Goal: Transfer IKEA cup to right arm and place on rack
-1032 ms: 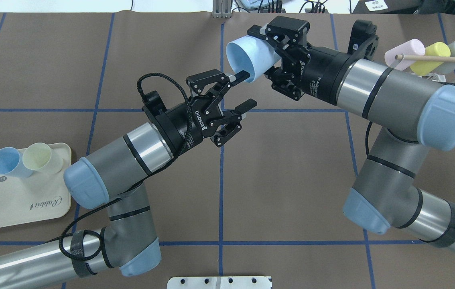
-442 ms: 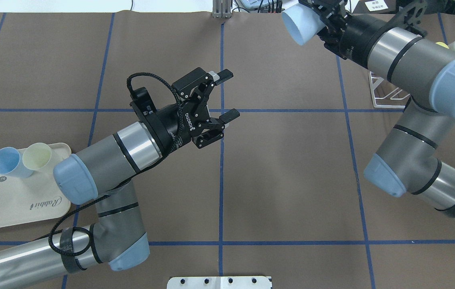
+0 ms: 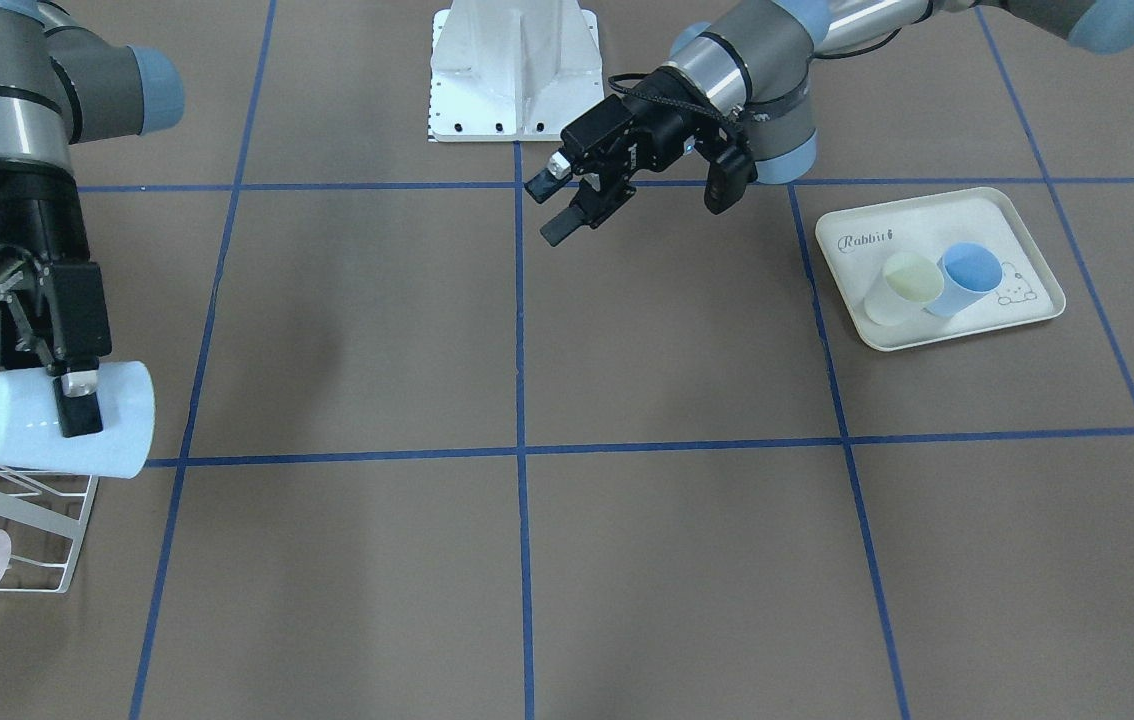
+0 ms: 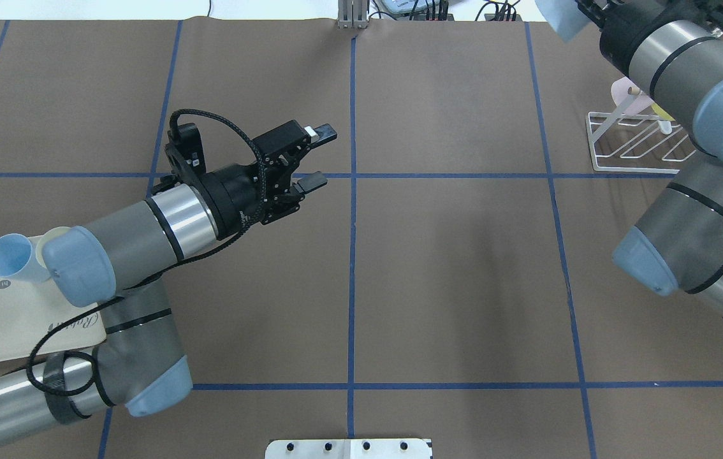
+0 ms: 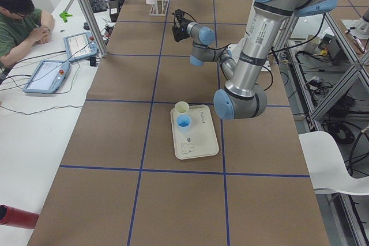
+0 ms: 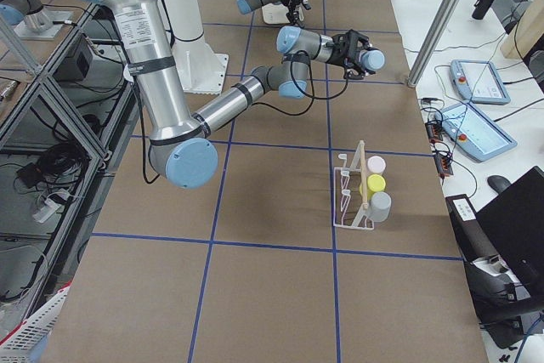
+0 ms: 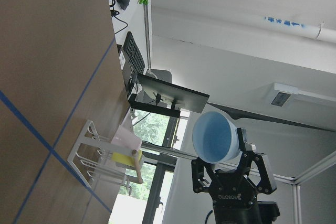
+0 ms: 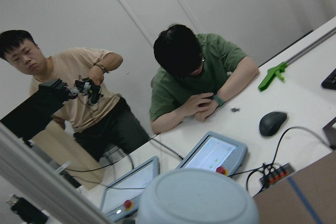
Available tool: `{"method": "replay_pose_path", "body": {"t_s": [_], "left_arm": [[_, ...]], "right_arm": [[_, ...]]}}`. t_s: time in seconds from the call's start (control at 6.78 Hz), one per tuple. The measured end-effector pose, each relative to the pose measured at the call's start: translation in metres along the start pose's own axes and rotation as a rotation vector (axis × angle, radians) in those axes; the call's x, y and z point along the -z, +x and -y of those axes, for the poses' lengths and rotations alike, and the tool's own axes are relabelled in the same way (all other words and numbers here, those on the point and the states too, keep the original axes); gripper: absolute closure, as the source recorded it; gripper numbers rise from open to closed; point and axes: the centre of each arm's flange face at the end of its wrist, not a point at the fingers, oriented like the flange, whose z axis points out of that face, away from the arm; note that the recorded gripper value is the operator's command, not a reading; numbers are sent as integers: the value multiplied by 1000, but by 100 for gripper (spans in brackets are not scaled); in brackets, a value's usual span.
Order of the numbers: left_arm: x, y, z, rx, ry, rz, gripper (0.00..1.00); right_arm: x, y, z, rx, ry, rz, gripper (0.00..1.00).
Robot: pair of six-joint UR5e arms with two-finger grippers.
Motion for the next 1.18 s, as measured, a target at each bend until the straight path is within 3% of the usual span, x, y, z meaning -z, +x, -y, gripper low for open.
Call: {"method": "replay_pose_path", "body": {"t_s": [0.29, 0.44, 0.88, 1.18], "left_arm": [[47, 27, 61, -157, 21, 302, 0], [58, 31, 76, -209, 35, 400, 0], [104, 20, 142, -343, 25, 627, 0], [125, 11, 163, -383, 8, 679, 0]], "right_arm": [[4, 81, 19, 264, 102, -175, 100], [15, 128, 30, 358, 129, -250, 100], [53, 242, 56, 571, 146, -379, 100], [44, 284, 48, 611, 121, -446, 100]]}}
